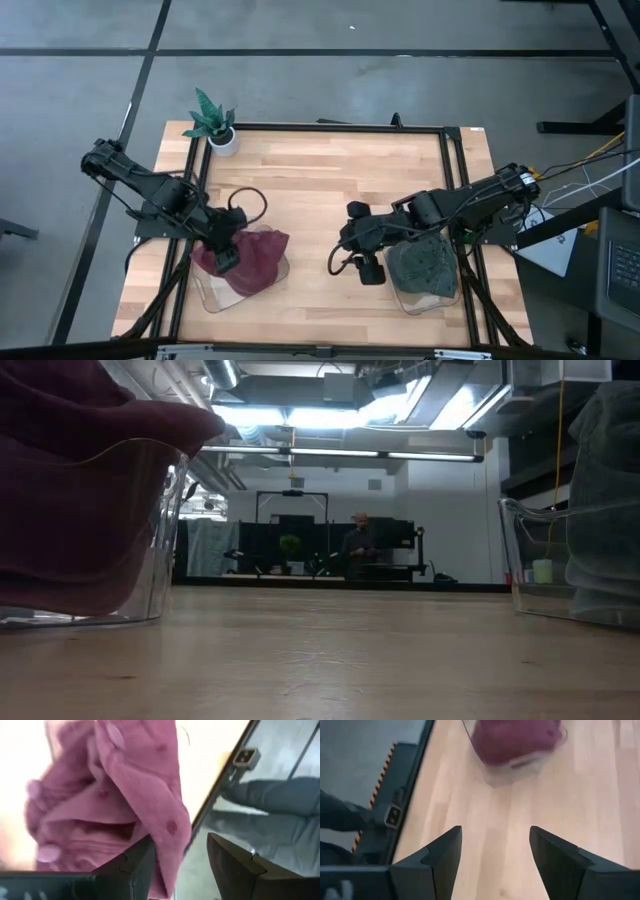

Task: Pick & Place hat
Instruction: Put the red cap into the left transparent bin, then return to Home Position

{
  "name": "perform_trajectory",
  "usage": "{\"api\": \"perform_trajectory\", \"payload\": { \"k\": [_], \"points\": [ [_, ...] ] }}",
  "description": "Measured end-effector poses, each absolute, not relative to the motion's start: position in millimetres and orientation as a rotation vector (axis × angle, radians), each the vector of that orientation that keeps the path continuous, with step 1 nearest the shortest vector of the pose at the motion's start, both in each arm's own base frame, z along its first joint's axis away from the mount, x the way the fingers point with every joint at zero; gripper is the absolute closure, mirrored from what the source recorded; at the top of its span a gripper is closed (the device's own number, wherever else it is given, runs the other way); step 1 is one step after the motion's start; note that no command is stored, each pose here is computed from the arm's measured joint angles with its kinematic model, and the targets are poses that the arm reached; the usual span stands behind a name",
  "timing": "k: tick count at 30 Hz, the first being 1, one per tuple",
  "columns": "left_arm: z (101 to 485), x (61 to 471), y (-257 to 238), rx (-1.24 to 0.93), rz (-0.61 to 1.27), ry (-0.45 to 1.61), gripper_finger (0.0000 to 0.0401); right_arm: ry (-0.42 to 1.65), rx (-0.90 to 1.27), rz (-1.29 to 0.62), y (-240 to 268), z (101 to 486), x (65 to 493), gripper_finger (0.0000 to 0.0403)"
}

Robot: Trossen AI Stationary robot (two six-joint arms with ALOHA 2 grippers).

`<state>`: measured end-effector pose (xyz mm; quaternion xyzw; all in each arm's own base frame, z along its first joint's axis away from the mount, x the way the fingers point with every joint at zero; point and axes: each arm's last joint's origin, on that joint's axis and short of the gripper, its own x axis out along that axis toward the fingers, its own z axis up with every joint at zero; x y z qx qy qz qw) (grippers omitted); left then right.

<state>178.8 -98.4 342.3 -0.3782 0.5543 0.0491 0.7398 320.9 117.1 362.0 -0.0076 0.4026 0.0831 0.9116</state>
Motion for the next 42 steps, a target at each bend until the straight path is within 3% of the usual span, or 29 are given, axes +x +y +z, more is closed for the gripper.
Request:
{"api": "perform_trajectory", "payload": {
  "k": [4, 8, 15, 20, 24, 28, 36, 42],
  "points": [
    [349.9, 169.5, -90.2, -0.803, 0.152, 1.118, 0.0228, 0.89, -0.041, 0.147, 112.6, 362.8, 310.4, 0.017],
    [366.1, 170.4, -84.5, -0.733, 0.136, 0.853, 0.0228, 0.873, -0.041, 0.137, 109.4, 366.8, 296.3, 0.017],
    [408.2, 193.3, -89.3, -0.536, -0.072, 0.339, 0.0228, 0.681, 0.097, 0.169, 104.1, 330.5, 256.1, 0.017],
    [423.8, 209.8, -89.3, -0.463, -0.114, 0.138, 0.0228, 0.473, 0.234, 0.29, 90.5, 316.0, 223.6, 0.017],
    [420.9, 220.7, -87.9, -0.469, -0.103, 0.133, 0.0228, 0.245, 0.273, 0.294, 72.0, 318.8, 194.9, 0.017],
    [413.1, 232.9, -86.5, -0.507, -0.069, 0.163, 0.0228, 0.086, 0.253, 0.177, 50.2, 309.3, 167.9, 0.017],
    [402.9, 248.1, -83.9, -0.601, -0.02, 0.196, 0.0228, 0.007, 0.25, 0.019, 20.9, 263.8, 138.1, 0.017],
    [403.1, 249.6, -82.3, -0.696, -0.003, 0.189, 0.0228, -0.062, 0.261, 0.032, 13.9, 232.4, 127.7, 0.017]
  ]
}}
